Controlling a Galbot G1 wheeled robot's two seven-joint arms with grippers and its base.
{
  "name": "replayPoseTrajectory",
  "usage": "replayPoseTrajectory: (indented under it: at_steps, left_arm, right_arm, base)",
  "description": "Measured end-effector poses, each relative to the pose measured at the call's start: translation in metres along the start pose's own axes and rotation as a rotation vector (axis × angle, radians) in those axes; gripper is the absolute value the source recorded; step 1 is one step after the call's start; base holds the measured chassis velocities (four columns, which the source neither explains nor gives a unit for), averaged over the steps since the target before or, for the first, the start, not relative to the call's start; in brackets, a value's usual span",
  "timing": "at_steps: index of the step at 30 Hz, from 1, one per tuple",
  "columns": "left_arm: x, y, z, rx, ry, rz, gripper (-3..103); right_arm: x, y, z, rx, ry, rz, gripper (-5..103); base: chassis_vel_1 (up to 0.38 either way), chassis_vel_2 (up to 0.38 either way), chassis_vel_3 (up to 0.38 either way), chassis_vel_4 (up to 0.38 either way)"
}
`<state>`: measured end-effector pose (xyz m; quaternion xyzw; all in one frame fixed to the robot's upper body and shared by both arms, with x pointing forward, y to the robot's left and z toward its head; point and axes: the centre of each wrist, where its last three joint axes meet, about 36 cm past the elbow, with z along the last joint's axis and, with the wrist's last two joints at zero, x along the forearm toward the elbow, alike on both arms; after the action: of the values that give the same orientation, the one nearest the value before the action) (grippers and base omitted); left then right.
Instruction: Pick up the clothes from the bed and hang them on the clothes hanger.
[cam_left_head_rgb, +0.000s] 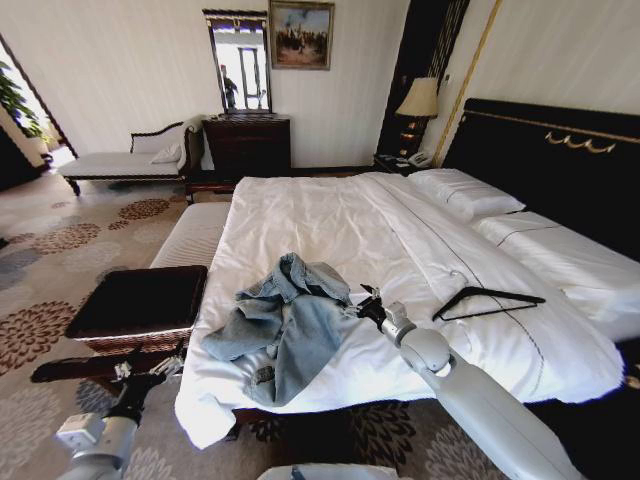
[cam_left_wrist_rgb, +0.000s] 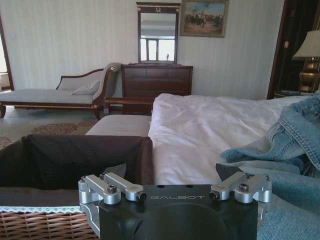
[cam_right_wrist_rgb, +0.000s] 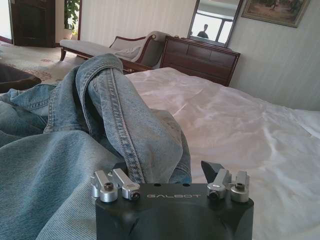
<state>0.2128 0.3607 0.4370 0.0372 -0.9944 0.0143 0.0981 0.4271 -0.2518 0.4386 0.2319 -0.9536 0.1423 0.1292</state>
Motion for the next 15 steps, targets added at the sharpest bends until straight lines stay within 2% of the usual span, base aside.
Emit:
replayPoseTrajectory:
  at_steps: [1,3,5,6,7,9,10,11,13,15]
  left_arm:
    - [0.000,0.000,0.000,0.000,0.000,0.000,100]
    - [-0.010,0.002,0.001,-0.001,0.017,0.010,100]
    - [-0.031,0.006,-0.002,0.022,0.031,0.020,100]
    - [-0.031,0.006,-0.002,0.022,0.031,0.020,100]
    - [-0.037,0.007,-0.004,0.032,0.033,0.021,100]
    - [-0.059,0.009,-0.012,0.060,0.029,0.035,100]
    - [-0.068,0.011,-0.016,0.067,0.028,0.042,100]
    - [-0.081,0.012,-0.021,0.079,0.027,0.060,100]
    - [-0.089,0.014,-0.024,0.088,0.032,0.072,100]
    - [-0.105,0.018,-0.029,0.129,0.051,0.100,100]
  right_arm:
    - [0.000,0.000,0.000,0.000,0.000,0.000,79]
    - [0.000,0.000,0.001,-0.003,0.001,-0.003,68]
    - [0.002,-0.002,-0.002,-0.010,-0.006,0.001,57]
    - [0.002,-0.002,-0.002,-0.010,-0.006,0.001,57]
    - [0.002,-0.002,-0.002,-0.012,-0.009,0.001,57]
    - [0.004,-0.004,-0.005,-0.011,-0.015,0.003,47]
    - [0.004,-0.004,-0.005,-0.010,-0.017,0.004,47]
    - [0.006,-0.005,-0.007,-0.009,-0.020,0.006,36]
    - [0.007,-0.005,-0.008,-0.010,-0.022,0.008,36]
    - [0.008,-0.006,-0.008,-0.013,-0.025,0.014,25]
  base:
    - [0.000,0.000,0.000,0.000]
    - [0.000,0.000,0.000,0.000]
    - [0.000,0.000,0.000,0.000]
    - [0.000,0.000,0.000,0.000]
    - [0.000,0.000,0.000,0.000]
    - [0.000,0.000,0.000,0.000]
    - [0.000,0.000,0.000,0.000]
    - [0.000,0.000,0.000,0.000]
    - [0.000,0.000,0.000,0.000]
    - [0.000,0.000,0.000,0.000]
